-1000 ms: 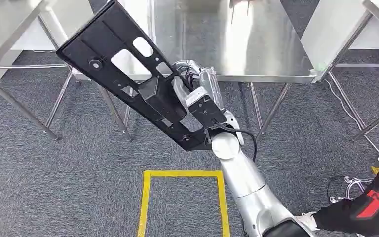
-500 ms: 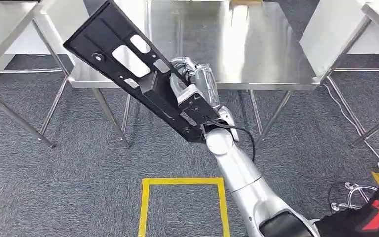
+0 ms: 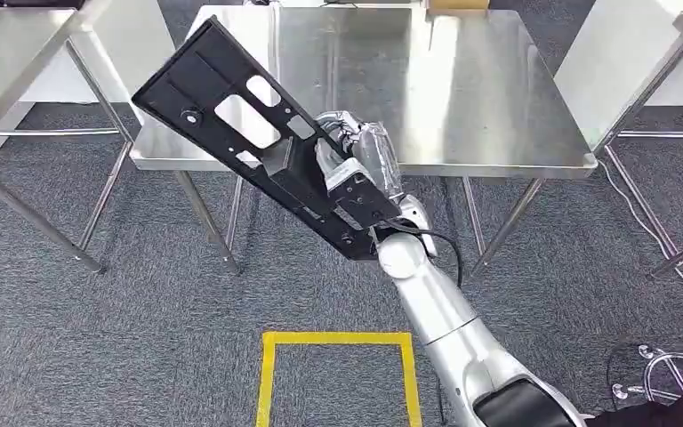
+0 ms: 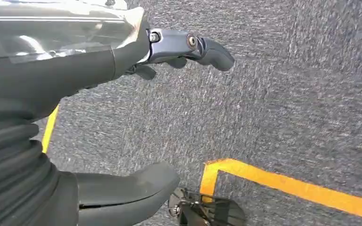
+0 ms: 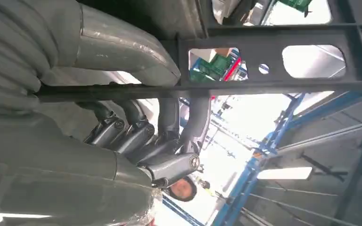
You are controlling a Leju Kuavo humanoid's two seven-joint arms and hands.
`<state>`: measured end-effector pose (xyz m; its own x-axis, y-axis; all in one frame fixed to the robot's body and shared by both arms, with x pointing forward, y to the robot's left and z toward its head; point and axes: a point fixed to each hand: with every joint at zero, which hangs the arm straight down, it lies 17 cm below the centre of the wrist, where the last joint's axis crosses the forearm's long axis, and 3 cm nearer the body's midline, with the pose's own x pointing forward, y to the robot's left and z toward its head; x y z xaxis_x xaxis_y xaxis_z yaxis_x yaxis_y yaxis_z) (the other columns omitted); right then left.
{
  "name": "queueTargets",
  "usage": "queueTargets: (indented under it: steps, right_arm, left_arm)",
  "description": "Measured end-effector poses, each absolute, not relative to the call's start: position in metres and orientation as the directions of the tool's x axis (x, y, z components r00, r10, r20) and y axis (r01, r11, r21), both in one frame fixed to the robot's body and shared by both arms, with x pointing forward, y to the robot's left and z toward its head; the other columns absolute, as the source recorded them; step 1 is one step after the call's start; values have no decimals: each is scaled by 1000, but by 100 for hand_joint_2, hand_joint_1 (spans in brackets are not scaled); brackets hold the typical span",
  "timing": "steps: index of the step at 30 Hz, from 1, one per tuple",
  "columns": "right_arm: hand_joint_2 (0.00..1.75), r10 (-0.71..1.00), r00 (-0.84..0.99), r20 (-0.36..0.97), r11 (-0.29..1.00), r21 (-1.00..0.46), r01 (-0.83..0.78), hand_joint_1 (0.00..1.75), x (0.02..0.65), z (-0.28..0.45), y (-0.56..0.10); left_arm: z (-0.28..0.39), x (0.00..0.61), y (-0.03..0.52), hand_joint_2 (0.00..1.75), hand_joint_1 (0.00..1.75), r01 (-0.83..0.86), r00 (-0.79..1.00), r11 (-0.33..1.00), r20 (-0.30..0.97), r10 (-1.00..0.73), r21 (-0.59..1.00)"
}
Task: Take the parts from the cabinet and place them on the table.
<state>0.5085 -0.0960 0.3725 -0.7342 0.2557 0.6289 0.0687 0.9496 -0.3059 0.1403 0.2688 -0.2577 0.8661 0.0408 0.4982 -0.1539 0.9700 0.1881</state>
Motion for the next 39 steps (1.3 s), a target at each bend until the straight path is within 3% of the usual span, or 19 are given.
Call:
queueTargets:
  steps: [39]
  right_arm:
    - [175,247,-743,623,947,-319,47,175,506,361,-96]
  left_arm:
    - [-258,141,267,175,0,-151,872,969,489,36,198]
